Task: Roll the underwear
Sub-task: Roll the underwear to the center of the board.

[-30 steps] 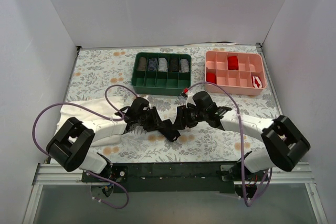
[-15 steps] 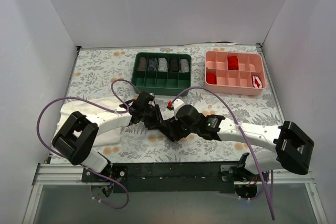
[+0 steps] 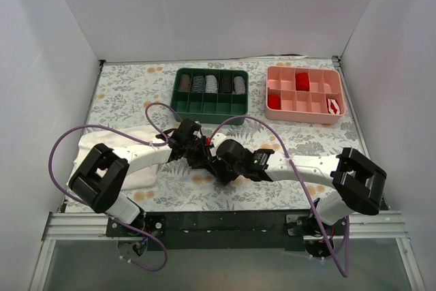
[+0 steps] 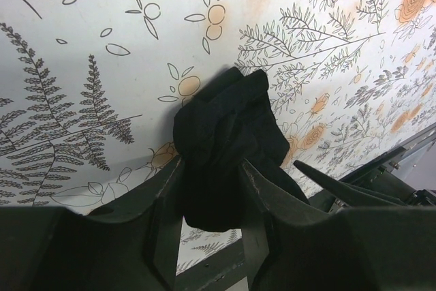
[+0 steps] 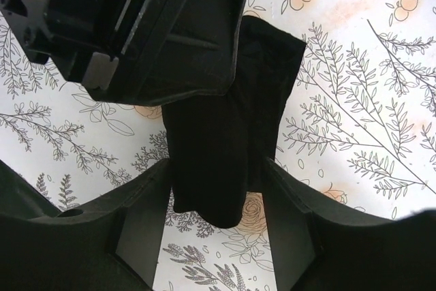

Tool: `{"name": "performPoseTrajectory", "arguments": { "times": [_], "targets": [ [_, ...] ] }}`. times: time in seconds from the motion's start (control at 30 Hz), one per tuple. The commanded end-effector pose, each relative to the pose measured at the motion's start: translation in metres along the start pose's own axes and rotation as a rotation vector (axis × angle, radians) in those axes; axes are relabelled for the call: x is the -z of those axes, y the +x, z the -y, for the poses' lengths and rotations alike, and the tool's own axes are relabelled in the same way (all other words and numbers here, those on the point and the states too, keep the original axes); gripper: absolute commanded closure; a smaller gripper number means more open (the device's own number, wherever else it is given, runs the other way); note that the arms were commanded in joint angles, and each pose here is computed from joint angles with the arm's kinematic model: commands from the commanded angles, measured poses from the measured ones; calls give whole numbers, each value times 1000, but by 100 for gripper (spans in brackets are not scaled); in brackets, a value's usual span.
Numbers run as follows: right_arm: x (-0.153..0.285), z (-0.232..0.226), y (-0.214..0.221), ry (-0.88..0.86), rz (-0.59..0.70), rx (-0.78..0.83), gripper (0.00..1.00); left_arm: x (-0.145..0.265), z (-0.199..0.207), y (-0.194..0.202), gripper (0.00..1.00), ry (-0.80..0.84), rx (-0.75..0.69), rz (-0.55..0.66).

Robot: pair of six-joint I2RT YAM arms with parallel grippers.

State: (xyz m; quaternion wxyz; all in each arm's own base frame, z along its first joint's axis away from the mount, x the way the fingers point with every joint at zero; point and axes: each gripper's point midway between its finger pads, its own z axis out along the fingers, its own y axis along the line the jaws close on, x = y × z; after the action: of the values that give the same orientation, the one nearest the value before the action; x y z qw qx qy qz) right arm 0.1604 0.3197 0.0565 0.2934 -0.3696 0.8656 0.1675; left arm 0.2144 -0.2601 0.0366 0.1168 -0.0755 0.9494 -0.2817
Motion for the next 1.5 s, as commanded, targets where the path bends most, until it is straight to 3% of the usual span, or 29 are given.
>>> {"name": "performPoseTrajectory", "arguments": {
  "times": [0.0,0.4,0.5,0.7,1.03,1.47],
  "targets": [
    [-2,-3,-13,-2,48,1,43,-3,-14,7,67,-67,-3,-26],
    [-11,-12,21,-90,-30,-68,83,2,-15,1,64,-83,-10,4],
    [-11,-12,31,-154,-34,-149,86,8,-14,-6,60,-93,-20,49],
    [-6,-9,30,-322,-14,-304,88,25,-3,-22,41,-71,-20,136],
    [-10,3,40,-477,-83,-478,88,47,16,-26,37,68,-36,232],
    [-17,15,59,-520,-215,-698,87,27,6,-5,36,160,-113,192]
  ]
}}
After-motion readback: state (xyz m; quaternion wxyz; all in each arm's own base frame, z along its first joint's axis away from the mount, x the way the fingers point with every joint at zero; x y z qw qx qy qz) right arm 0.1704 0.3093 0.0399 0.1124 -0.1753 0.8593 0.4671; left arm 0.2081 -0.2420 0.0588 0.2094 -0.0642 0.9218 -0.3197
